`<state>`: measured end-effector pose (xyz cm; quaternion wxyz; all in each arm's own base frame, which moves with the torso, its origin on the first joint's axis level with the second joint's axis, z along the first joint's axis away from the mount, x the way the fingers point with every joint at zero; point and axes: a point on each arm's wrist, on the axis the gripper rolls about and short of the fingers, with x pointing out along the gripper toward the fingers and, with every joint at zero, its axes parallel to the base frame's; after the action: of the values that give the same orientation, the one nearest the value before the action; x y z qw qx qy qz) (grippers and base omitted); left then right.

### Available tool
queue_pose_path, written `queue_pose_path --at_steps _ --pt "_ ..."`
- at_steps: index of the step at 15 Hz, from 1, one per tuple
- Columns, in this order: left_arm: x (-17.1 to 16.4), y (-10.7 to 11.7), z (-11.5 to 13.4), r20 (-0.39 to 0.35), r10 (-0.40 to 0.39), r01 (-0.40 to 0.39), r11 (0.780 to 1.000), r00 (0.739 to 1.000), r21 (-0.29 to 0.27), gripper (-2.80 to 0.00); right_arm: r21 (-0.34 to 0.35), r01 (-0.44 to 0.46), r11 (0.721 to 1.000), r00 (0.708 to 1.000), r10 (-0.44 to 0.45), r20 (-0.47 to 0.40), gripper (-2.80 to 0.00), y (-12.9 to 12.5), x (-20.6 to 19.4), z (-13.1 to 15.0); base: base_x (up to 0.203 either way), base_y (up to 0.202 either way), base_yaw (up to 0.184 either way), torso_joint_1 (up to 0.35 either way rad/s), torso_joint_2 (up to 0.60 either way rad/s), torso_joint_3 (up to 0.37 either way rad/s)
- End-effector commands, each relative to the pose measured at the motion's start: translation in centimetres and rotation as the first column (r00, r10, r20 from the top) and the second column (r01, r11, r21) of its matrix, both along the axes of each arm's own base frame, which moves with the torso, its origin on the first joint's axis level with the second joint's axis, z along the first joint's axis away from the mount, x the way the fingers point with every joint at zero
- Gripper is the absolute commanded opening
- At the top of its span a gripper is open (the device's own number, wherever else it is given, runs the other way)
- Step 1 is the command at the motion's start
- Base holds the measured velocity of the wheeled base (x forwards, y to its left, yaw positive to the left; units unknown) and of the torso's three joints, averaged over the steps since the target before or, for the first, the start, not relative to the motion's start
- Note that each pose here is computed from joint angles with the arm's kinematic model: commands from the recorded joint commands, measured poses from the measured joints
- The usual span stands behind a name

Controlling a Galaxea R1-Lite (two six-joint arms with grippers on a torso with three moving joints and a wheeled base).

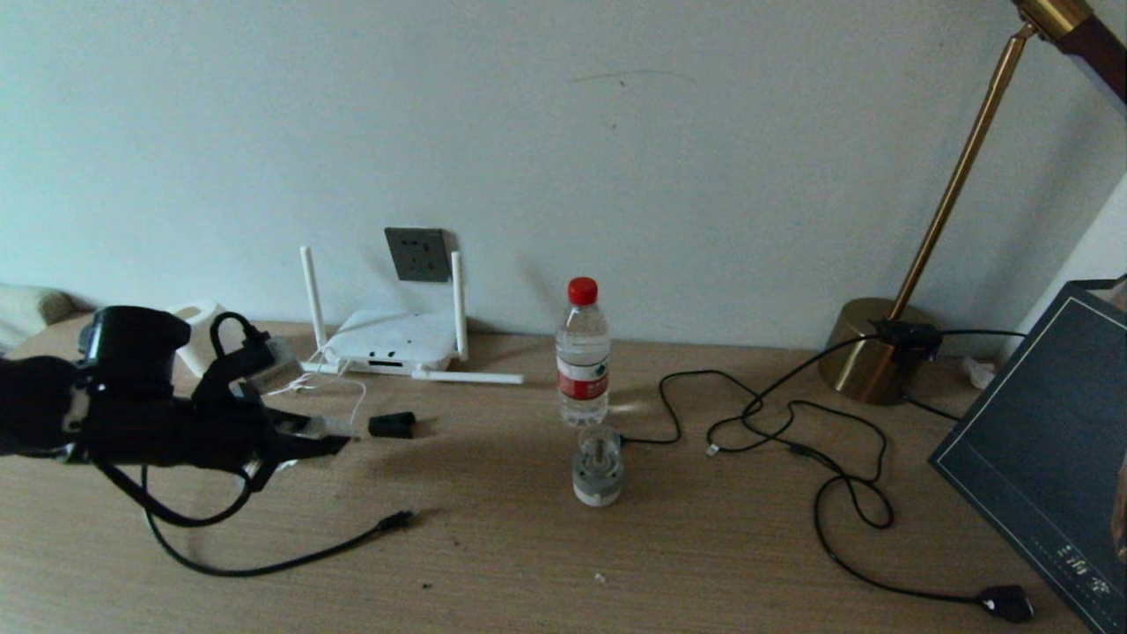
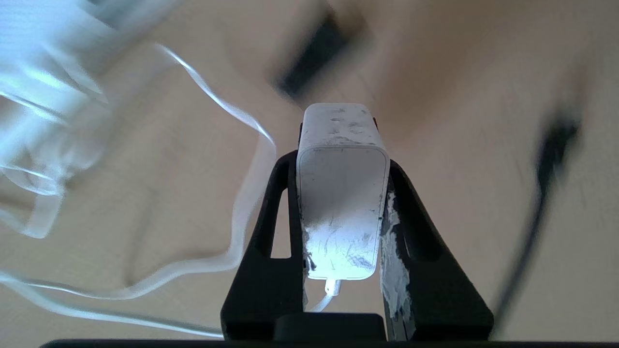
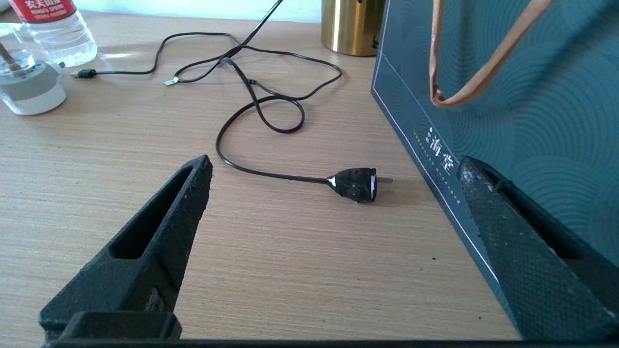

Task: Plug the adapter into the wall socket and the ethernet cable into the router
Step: Plug plug into socket

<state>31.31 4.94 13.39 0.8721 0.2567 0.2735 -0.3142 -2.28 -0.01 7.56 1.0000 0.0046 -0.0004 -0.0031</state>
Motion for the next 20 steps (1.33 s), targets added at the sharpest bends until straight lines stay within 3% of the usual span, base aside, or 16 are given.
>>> queue_pose_path --at_steps 1,4,7,9,11,15,17,20 --pt "0.3 -0.2 0.8 0.052 0.060 -0.056 0.996 0.997 -0.070 -2.80 0.000 0.000 1.000 1.000 0.000 0.001 0.00 0.0 0.0 0.0 0.000 0.000 0.000 0.000 0.00 0.000" --pt "1.6 -0.8 1.4 0.205 0.214 -0.166 0.959 0.955 -0.229 -2.80 0.000 0.000 1.000 1.000 0.000 0.001 0.00 0.0 0.0 0.0 0.000 0.000 0.000 0.000 0.00 0.000" --pt "4.6 -1.1 -1.7 0.352 0.367 -0.248 0.907 0.861 -0.340 -2.80 0.000 0.000 1.000 1.000 0.000 0.001 0.00 0.0 0.0 0.0 0.000 0.000 0.000 0.000 0.00 0.000" --pt "6.4 -1.9 -4.4 0.398 0.454 -0.281 0.862 0.797 -0.421 -2.80 0.000 0.000 1.000 1.000 0.000 0.001 0.00 0.0 0.0 0.0 0.000 0.000 0.000 0.000 0.00 0.000" --pt "8.2 -4.8 -5.1 0.395 0.506 -0.279 0.817 0.767 -0.504 -2.80 0.000 0.001 1.000 1.000 -0.001 0.001 0.00 0.0 0.0 0.0 0.000 0.000 0.000 0.000 0.00 0.000" --pt "12.4 -9.0 -4.0 0.477 0.552 -0.204 0.773 0.685 -0.601 -2.80 0.000 0.001 1.000 1.000 -0.001 0.001 0.00 0.0 0.0 0.0 0.000 0.000 0.000 0.000 0.00 0.000" --pt "13.1 -11.0 -3.9 0.486 0.555 -0.179 0.763 0.675 -0.621 -2.80 0.000 0.000 1.000 1.000 0.000 0.001 0.00 0.0 0.0 0.0 0.000 0.000 0.000 0.000 0.00 0.000" --pt "13.2 -11.1 -3.3 0.504 0.553 -0.154 0.760 0.663 -0.632 -2.80 0.000 0.000 1.000 1.000 0.000 0.001 0.00 0.0 0.0 0.0 0.000 0.000 0.000 0.000 0.00 0.000"
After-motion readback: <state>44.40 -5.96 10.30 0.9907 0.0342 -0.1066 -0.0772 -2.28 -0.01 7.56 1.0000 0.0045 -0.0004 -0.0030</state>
